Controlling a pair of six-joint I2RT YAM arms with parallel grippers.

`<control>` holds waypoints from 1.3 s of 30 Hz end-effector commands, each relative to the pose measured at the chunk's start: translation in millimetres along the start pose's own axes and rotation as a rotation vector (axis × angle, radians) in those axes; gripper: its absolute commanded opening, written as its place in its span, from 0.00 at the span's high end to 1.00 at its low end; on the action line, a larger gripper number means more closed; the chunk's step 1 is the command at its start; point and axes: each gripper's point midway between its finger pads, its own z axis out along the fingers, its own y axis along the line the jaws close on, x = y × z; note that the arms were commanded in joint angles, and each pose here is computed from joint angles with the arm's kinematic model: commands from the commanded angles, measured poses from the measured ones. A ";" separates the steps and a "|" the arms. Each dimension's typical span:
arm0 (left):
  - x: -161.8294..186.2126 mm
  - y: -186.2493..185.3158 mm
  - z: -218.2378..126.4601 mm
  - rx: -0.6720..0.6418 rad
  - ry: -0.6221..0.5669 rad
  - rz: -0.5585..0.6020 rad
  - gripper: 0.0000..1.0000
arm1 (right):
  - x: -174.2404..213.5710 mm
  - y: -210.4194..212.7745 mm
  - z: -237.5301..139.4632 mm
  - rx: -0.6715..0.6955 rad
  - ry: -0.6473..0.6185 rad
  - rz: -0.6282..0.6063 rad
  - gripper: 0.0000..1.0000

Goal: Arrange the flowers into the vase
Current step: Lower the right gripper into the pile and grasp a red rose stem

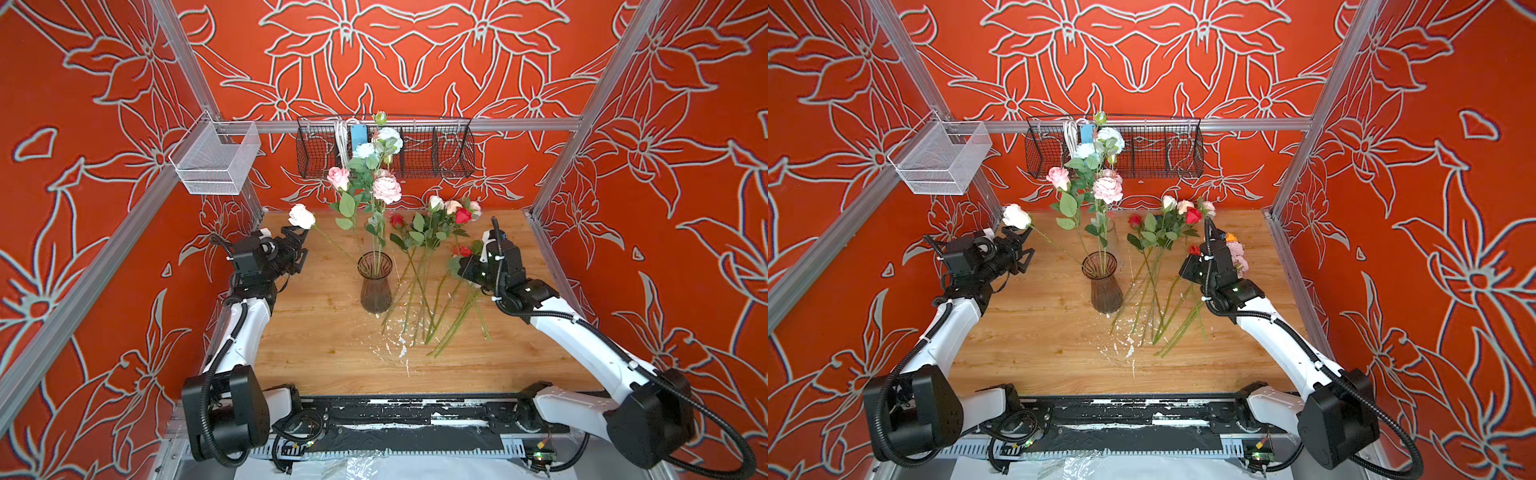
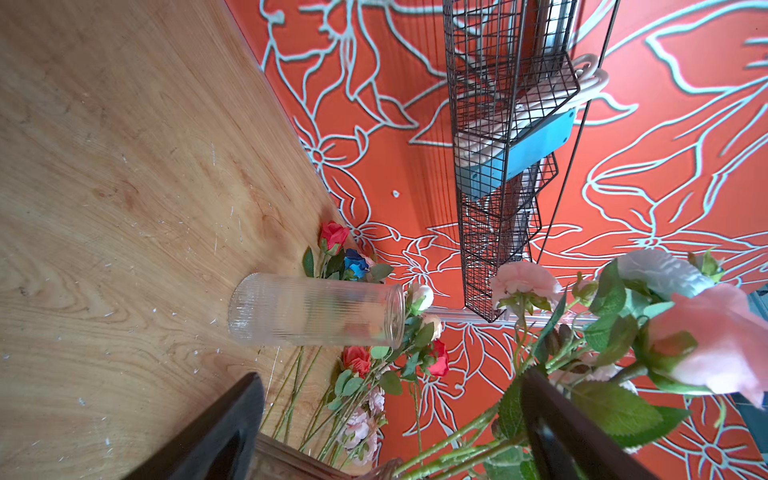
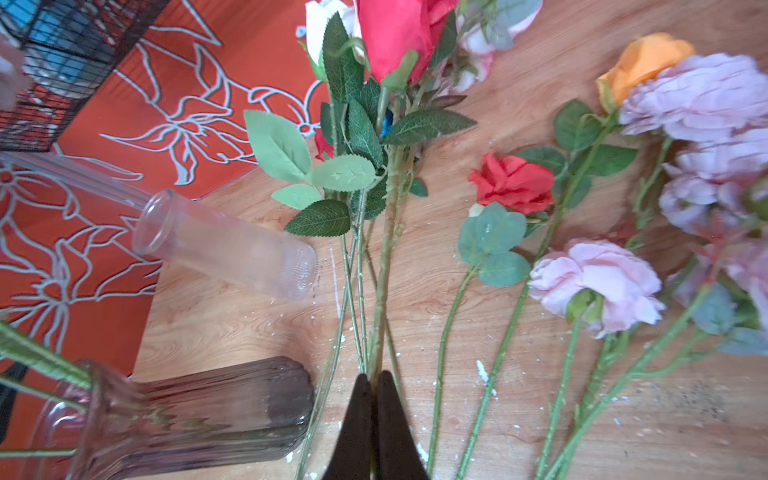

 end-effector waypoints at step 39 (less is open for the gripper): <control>-1.3 -8.7 -4.8 0.034 -0.011 0.020 0.04 | 85.7 -10.6 146.7 0.053 0.385 0.046 0.65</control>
